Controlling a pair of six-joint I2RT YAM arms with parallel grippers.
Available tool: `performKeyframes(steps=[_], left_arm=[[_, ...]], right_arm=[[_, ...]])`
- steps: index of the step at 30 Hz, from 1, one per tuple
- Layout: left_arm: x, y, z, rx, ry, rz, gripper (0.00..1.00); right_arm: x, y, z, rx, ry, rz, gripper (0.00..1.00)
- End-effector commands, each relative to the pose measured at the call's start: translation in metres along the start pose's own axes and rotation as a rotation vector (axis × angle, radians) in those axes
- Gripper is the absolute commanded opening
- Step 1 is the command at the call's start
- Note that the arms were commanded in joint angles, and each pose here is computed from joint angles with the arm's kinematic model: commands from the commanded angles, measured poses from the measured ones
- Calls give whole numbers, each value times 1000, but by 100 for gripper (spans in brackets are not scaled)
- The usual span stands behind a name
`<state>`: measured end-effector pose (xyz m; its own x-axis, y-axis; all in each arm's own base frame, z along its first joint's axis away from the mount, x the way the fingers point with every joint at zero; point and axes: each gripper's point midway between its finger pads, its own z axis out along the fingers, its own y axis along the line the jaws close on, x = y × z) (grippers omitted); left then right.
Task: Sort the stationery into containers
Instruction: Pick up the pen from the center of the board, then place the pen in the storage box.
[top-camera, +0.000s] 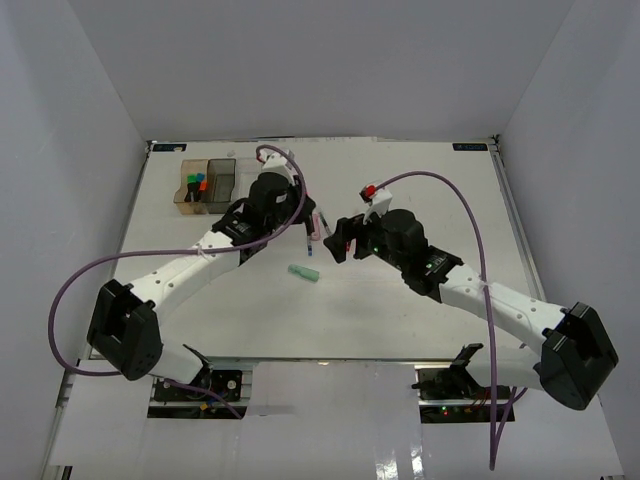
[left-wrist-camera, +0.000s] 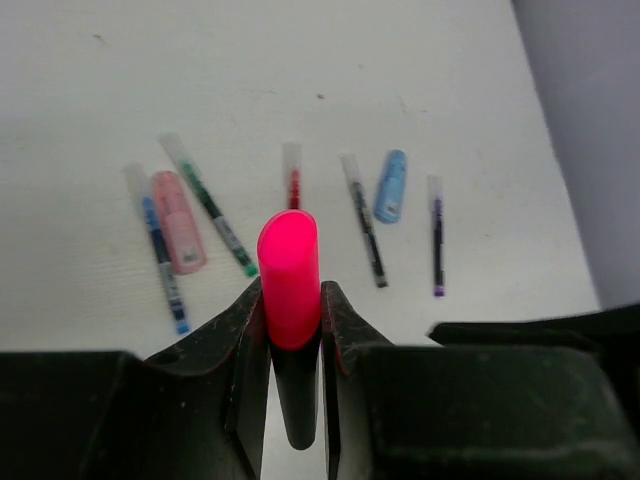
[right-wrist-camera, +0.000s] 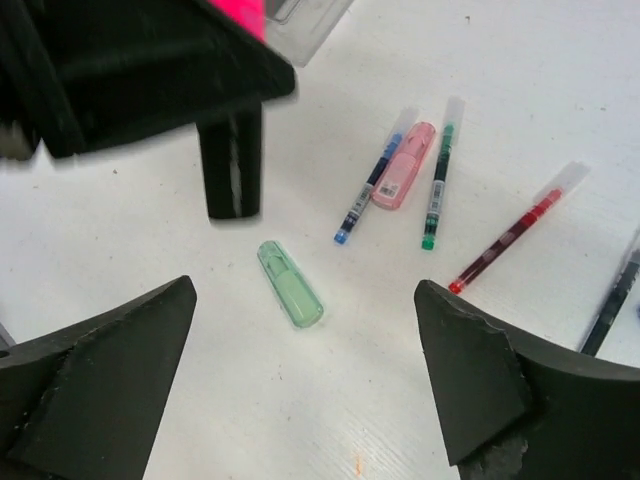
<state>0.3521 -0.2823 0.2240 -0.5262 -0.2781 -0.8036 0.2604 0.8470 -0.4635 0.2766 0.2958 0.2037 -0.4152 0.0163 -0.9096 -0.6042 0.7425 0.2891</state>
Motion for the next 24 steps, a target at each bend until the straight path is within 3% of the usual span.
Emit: performKeyframes(steps=[1,8,12,15,17,20,24], left_arm=[[-46,65,-7,-175,-35,119,11],[-114,207,-17,-523,8,354,11],[-143,286,-19,-684,61,372,0],[-158,324,-7,-734,78,368,0],[-165,341,9,-752,86,369,6],[-171,368,15,-776,106,355,6],[-160,392,34,-788,139,332,20]], right_arm=[[-2,-9,-13,41,-8,-61,96],[32,-32,-33,101,71,-159,90],[47,-35,-44,92,83,-167,90],[59,-38,-50,86,95,-164,90],[64,-38,-53,83,101,-166,90],[72,-41,-57,78,113,-179,90],[79,-43,-58,78,131,-188,90]])
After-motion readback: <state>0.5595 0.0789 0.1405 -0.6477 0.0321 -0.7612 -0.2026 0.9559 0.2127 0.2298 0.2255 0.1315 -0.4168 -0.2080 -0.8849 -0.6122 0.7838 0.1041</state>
